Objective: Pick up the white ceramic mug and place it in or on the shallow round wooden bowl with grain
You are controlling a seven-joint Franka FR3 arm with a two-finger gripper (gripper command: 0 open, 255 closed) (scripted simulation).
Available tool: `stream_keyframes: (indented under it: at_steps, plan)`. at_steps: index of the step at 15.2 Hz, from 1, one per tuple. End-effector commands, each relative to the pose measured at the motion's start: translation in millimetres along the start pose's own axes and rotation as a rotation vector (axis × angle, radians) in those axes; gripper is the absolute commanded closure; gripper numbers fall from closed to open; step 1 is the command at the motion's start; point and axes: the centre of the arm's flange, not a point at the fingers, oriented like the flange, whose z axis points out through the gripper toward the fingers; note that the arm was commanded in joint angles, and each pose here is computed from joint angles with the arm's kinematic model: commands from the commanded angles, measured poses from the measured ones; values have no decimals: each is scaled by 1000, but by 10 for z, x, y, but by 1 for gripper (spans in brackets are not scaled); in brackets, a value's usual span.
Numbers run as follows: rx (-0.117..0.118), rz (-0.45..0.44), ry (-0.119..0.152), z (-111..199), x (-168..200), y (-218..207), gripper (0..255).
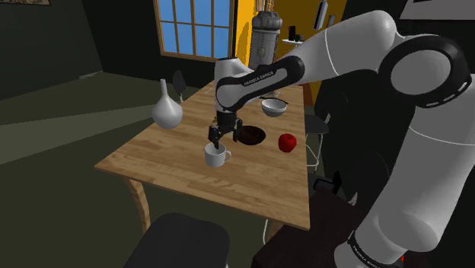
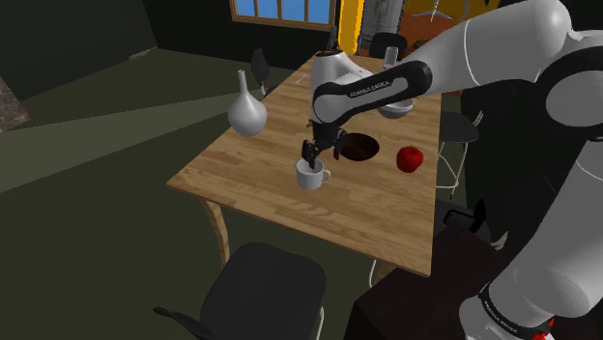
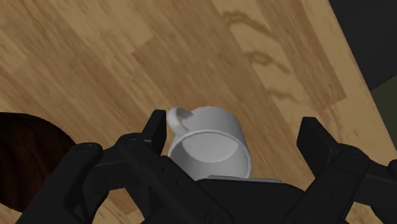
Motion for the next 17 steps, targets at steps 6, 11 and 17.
stream_keyframes:
  at_steps: [6, 11, 17]
  plan:
    - [-29, 23, 5, 537, 718, -301, 0]
    - [-45, 35, 7, 869, 1094, -438, 0]
    - [-45, 35, 7, 1186, 1096, -423, 0]
